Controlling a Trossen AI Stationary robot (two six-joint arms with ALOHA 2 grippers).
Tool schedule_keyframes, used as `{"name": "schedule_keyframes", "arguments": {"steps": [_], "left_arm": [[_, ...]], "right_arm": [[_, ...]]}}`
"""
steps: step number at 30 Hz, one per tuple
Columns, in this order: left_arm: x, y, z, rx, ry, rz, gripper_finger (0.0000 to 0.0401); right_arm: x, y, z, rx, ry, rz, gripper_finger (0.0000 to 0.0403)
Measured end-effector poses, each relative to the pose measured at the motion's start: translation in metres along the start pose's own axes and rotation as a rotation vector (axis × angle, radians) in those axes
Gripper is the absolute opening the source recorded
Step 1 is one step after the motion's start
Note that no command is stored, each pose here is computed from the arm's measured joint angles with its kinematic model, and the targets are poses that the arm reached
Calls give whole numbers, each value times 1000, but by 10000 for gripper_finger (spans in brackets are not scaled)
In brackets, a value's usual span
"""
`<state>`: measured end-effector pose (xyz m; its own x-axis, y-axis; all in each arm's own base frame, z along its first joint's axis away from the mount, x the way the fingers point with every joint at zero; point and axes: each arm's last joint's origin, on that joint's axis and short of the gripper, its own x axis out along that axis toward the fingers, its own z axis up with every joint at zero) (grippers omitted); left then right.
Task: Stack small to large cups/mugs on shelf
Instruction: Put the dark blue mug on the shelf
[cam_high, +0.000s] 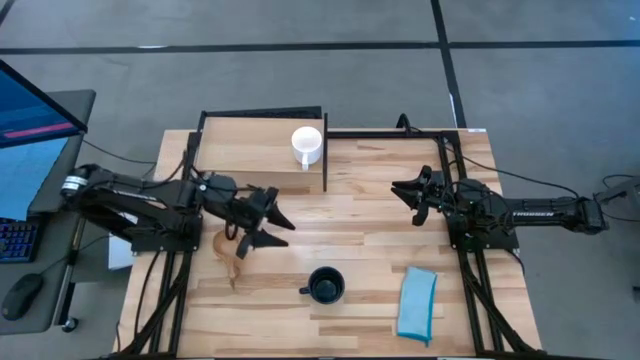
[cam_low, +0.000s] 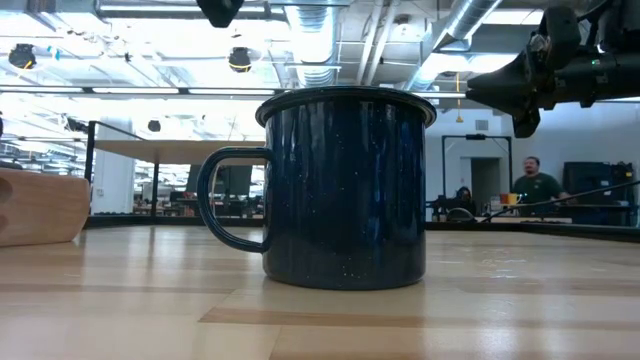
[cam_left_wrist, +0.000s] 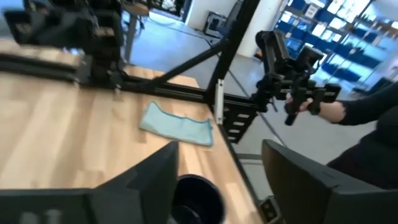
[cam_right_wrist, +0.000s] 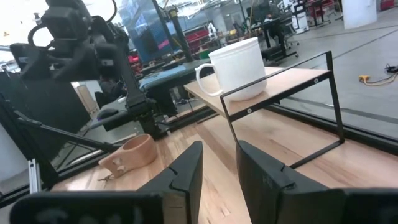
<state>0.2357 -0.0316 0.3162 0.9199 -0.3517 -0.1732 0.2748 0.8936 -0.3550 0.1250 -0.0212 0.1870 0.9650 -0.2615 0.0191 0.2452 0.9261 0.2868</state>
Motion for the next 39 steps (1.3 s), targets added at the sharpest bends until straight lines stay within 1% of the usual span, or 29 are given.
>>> {"name": "schedule_keyframes", "arguments": {"steps": [3, 5, 8, 11, 13, 15, 18, 21, 27, 31, 34, 37, 39], "left_arm": [[7, -2, -4, -78, 22, -11, 251], [11, -3, -8, -106, 41, -15, 261], [17, -5, -11, -107, 49, -27, 267], [23, -9, -11, -96, 5, -13, 268], [28, -10, -10, -72, -36, 11, 268], [33, -11, -12, -17, -55, 45, 268], [41, -11, -17, 57, -61, 111, 268], [48, -12, -22, 107, -53, 145, 268], [63, -9, -37, 119, 10, 168, 268], [73, -8, -49, 80, 52, 185, 268], [81, -7, -58, 73, 84, 204, 268], [95, -10, -61, 107, 123, 222, 265], [106, -14, -59, 149, 143, 220, 258]], "right_arm": [[0, 0, 0, 0, 0, 0, 118], [0, 0, 0, 0, 0, 1, 118], [0, 0, 0, 0, 0, 0, 118], [0, 0, 0, 0, 1, 0, 118], [0, 0, 0, 0, 0, 0, 118], [0, 0, 0, 0, 0, 0, 118], [0, 0, 0, 0, 0, 0, 118], [0, 0, 0, 0, 1, 0, 118], [0, 0, -1, -1, 9, -2, 118], [0, 0, -1, -1, 11, -3, 118], [0, 0, -1, -2, 13, -3, 118], [0, 0, -2, -2, 16, -5, 118], [0, 0, -2, -2, 16, -4, 118]]}}
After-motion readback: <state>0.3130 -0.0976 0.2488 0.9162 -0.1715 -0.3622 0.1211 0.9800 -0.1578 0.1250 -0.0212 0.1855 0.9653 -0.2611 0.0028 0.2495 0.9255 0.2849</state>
